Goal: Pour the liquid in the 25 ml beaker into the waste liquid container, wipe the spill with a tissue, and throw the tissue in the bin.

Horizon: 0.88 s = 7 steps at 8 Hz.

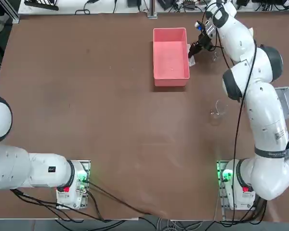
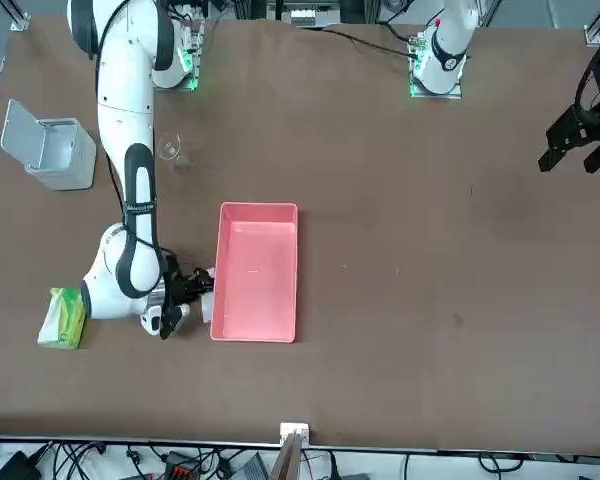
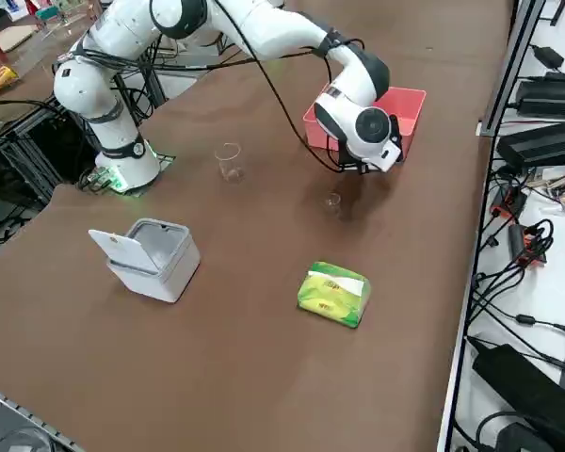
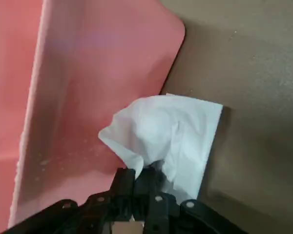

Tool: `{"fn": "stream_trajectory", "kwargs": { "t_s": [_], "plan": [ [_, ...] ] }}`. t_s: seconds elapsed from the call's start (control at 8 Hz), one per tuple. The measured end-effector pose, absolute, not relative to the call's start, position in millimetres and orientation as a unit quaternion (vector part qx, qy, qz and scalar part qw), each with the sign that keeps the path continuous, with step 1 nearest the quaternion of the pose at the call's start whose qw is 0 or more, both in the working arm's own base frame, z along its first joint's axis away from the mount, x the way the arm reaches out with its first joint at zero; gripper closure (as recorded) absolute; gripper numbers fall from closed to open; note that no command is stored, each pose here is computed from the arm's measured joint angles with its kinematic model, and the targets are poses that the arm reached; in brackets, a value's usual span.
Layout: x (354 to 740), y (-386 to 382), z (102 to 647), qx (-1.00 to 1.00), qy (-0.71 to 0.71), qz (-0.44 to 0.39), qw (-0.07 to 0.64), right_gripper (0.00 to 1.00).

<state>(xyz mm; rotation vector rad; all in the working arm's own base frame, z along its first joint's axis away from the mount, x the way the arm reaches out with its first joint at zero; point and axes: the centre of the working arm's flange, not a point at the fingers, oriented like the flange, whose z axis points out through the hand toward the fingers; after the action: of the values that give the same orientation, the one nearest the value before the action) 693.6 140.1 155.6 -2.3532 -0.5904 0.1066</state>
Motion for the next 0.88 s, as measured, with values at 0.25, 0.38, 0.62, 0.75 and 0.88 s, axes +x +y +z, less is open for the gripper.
{"fn": "stream_trajectory", "kwargs": {
  "t_s": [0.25, 0.38, 0.62, 0.75, 0.88],
  "plan": [
    [693.9, 140.0, 155.6, -0.908, -0.228, 0.040, 0.349, 0.98],
    [694.3, 140.0, 155.8, -0.908, -0.229, 0.039, 0.348, 0.98],
    [695.6, 141.1, 156.2, -0.908, -0.232, 0.034, 0.347, 0.98],
    [697.0, 142.2, 156.4, -0.908, -0.233, 0.030, 0.346, 0.98],
    [698.0, 142.7, 156.1, -0.908, -0.233, 0.027, 0.347, 0.98]
  ]
}}
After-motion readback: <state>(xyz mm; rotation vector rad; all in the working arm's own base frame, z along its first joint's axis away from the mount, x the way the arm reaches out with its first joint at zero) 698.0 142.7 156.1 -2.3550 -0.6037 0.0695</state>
